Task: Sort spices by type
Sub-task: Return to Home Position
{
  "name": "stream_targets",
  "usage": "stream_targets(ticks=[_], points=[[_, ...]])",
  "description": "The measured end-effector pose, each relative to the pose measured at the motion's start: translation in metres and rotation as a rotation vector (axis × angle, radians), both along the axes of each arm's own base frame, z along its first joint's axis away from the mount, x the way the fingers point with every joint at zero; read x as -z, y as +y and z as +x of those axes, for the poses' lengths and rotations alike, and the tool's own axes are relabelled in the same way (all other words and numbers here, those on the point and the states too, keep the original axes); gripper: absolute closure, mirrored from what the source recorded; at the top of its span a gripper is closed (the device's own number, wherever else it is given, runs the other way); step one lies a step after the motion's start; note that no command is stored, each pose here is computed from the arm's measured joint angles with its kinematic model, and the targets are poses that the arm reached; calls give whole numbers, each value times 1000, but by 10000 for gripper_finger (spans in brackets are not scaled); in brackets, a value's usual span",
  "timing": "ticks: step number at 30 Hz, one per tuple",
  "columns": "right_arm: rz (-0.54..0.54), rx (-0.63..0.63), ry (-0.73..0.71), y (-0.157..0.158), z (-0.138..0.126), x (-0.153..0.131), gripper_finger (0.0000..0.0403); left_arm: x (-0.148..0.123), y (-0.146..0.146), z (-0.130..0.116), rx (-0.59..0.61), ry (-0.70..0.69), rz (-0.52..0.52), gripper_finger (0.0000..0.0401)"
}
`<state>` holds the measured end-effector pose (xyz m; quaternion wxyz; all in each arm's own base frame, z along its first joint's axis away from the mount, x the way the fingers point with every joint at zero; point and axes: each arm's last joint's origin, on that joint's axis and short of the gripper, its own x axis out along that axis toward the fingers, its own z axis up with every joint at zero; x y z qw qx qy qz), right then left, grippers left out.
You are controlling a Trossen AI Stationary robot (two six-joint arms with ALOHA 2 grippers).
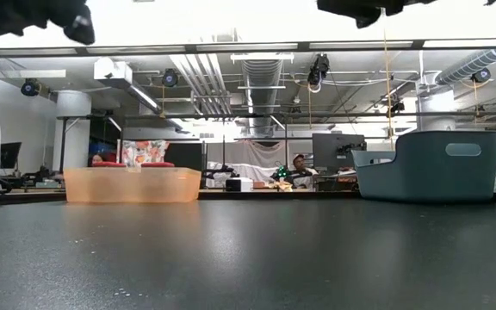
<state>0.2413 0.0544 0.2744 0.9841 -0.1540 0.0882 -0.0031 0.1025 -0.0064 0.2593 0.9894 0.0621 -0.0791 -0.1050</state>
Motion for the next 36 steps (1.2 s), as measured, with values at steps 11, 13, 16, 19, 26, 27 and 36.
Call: stream_targets(ticks=[11, 13, 16, 19, 26, 27, 36], points=[[-62, -12, -198, -16, -61, 27, 291, 49, 3, -11, -112, 14, 67, 326], [-82, -34, -222, -17, -70, 37, 296, 59, 3, -7, -114, 70, 80, 326], [-134, -56, -294, -20, -82, 46, 305, 61, 3, -5, -117, 54, 102, 326], [-191, -42, -388, -24, -95, 54, 316, 56, 3, -6, -120, 18, 103, 326], [-214, 31, -723, -34, -133, 42, 340, 55, 3, -6, -118, 21, 92, 326], [-216, 37, -745, -34, -136, 40, 343, 55, 3, -5, -118, 23, 92, 326], [-133, 122, -816, -40, -149, 33, 355, 56, 3, -5, -117, 30, 92, 326]])
